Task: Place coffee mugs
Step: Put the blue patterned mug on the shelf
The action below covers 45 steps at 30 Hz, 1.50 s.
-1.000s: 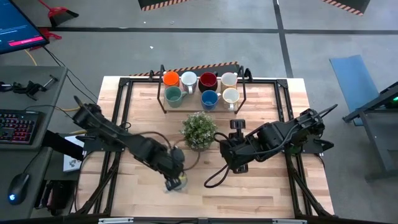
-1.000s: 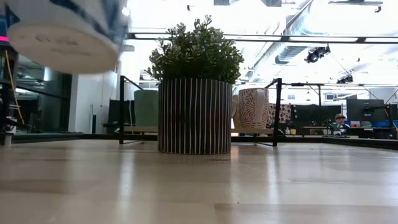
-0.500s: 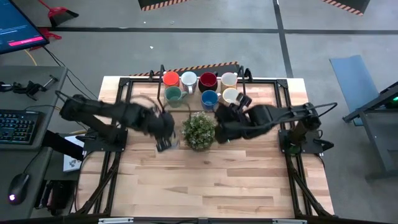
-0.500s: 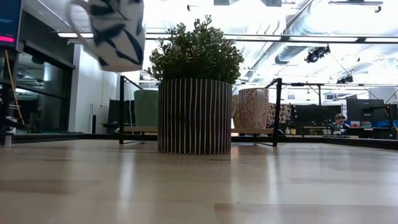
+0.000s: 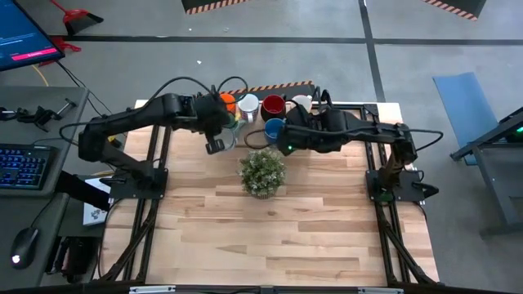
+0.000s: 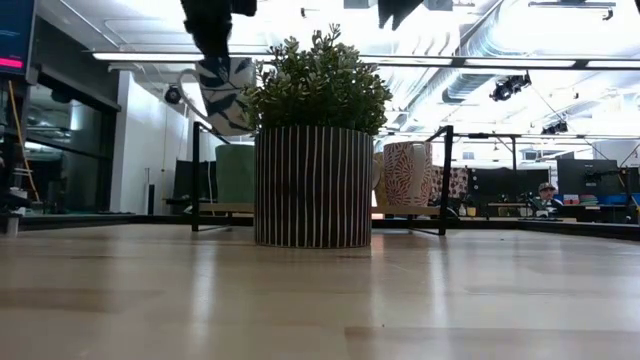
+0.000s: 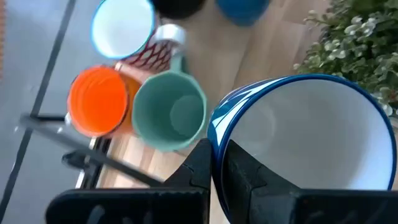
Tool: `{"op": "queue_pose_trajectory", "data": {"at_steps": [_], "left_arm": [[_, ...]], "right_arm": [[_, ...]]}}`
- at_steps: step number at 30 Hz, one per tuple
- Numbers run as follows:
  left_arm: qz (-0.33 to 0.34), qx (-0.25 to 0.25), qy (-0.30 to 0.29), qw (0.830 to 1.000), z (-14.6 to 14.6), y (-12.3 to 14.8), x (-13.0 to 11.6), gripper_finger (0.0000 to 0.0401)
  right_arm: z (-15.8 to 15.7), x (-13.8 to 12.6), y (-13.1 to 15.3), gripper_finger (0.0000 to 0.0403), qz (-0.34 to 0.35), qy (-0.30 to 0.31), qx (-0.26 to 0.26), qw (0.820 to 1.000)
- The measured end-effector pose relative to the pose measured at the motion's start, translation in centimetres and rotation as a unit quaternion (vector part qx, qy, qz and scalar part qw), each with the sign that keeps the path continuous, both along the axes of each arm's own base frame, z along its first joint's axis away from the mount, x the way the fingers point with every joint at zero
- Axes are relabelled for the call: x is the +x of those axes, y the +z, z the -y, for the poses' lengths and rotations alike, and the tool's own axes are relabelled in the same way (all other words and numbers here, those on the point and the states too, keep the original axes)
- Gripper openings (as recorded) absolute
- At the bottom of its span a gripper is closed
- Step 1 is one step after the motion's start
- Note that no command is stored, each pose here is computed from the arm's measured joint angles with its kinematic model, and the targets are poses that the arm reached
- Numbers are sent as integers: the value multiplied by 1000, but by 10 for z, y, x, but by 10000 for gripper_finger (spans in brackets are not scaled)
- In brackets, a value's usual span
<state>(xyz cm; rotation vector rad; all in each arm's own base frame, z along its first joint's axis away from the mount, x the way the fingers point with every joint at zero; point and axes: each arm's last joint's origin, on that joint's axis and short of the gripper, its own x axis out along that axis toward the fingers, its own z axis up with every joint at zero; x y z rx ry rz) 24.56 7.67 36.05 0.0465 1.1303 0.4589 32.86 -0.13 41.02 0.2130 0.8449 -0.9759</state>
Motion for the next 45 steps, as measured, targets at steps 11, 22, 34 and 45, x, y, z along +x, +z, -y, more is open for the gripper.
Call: {"op": "queue_pose_trajectory", "data": {"at_steps": [11, 22, 34, 45], "left_arm": [[-14, -22, 3, 1000, -23, -21, 22, 6], [19, -60, 1, 998, -27, -33, 42, 6], [38, -54, 7, 998, -34, -42, 58, 6], [-5, -56, -3, 998, -43, -67, 72, 6]], "right_arm": [[28, 4, -56, 103, -108, -43, 28, 993], [32, 4, -63, 103, -128, -42, 20, 991], [32, 4, -63, 103, -130, -37, 28, 990], [31, 4, -63, 103, -124, -42, 38, 991]]}}
